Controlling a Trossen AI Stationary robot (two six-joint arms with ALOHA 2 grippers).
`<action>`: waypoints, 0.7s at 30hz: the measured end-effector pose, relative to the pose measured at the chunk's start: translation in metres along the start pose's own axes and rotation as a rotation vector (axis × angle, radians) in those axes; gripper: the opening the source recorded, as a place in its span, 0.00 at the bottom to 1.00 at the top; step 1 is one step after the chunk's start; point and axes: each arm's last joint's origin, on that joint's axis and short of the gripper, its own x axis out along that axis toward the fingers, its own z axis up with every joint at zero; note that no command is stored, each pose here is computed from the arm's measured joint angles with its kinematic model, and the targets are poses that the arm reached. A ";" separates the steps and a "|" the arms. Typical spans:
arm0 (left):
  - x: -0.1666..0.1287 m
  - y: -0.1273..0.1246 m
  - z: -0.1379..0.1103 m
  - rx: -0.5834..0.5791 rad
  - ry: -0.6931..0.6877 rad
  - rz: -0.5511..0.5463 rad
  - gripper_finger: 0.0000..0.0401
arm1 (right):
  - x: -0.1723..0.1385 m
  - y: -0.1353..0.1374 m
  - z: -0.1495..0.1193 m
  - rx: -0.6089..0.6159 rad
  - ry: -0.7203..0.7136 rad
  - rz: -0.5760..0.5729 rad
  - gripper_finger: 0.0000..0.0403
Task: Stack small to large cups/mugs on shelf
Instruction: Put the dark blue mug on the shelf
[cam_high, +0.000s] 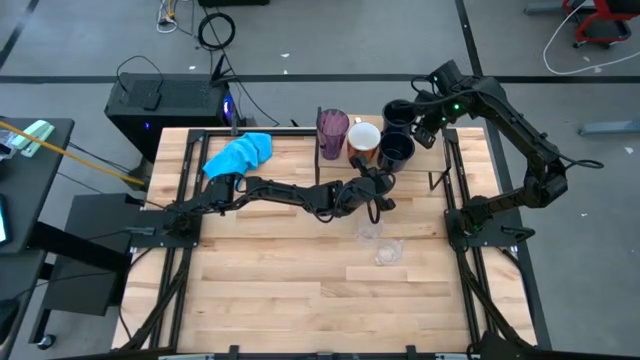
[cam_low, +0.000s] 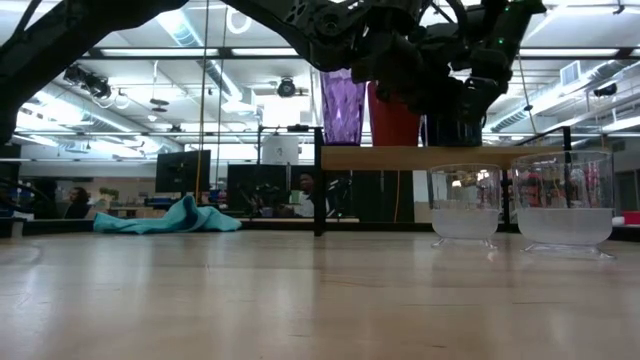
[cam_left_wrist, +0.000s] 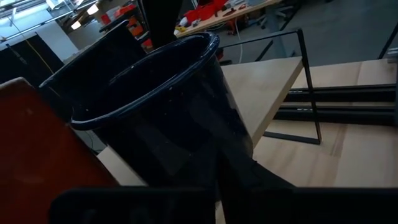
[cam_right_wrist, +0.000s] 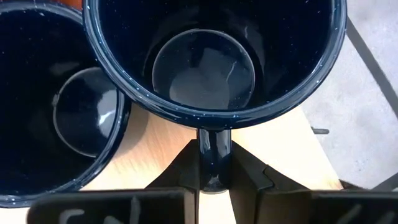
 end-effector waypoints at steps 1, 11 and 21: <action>0.000 0.000 0.000 0.000 0.000 0.000 0.03 | 0.000 0.000 0.000 -0.013 0.000 0.000 0.14; 0.000 -0.001 0.000 -0.020 -0.008 -0.028 0.06 | -0.002 -0.011 -0.005 -0.083 0.001 -0.021 0.14; 0.000 -0.001 0.000 -0.019 -0.009 -0.029 0.02 | -0.003 -0.013 -0.006 -0.099 -0.033 0.030 0.14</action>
